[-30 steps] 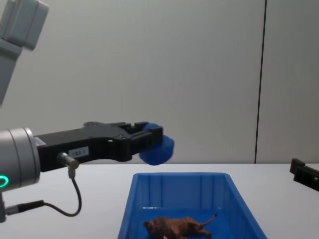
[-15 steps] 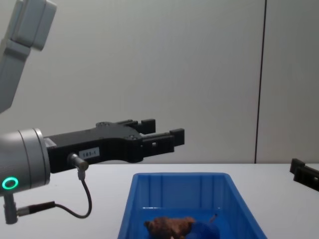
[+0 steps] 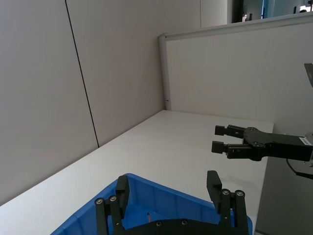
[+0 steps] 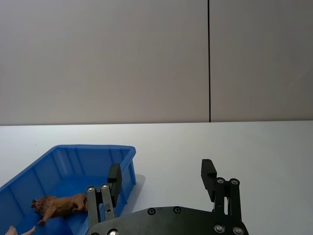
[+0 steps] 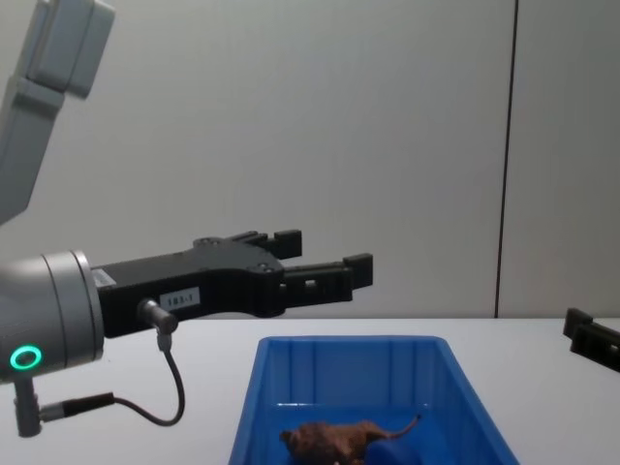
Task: Pick up the two dolls from the table and place them into the box.
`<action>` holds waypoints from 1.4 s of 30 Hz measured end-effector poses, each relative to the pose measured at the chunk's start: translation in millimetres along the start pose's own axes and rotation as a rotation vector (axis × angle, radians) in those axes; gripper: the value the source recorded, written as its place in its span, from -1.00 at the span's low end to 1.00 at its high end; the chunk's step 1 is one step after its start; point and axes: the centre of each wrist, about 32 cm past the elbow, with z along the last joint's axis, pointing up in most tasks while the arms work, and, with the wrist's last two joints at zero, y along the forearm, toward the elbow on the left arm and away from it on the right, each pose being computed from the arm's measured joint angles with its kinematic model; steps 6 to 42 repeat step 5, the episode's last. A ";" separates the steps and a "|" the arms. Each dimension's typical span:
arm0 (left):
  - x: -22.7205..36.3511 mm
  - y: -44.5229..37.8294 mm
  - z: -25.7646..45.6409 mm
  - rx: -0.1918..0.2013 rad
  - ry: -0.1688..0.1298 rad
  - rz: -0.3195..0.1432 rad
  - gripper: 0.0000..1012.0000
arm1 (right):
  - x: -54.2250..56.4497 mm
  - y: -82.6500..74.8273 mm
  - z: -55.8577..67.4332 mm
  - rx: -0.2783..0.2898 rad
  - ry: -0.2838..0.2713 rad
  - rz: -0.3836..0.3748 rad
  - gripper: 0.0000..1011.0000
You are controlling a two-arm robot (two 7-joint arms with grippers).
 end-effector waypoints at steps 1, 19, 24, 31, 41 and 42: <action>0.0 -0.1 0.0 0.000 0.000 0.000 0.98 | 0.0 0.0 0.0 0.000 0.000 0.000 0.98; 0.0 -0.3 -0.1 -0.001 0.000 -0.002 0.98 | 0.0 0.0 0.0 0.000 0.000 0.000 0.98; 0.0 -0.3 -0.1 -0.001 0.000 -0.002 0.98 | 0.0 0.0 0.0 0.000 0.000 0.000 0.98; 0.0 -0.3 -0.1 -0.001 0.000 -0.002 0.98 | 0.0 0.0 0.0 0.000 0.000 0.000 0.98; 0.0 -0.3 -0.1 -0.001 0.000 -0.002 0.98 | 0.0 0.0 0.0 0.000 0.000 0.000 0.98; 0.0 -0.3 -0.1 -0.001 0.000 -0.002 0.98 | 0.0 0.0 0.0 0.000 0.000 0.000 0.98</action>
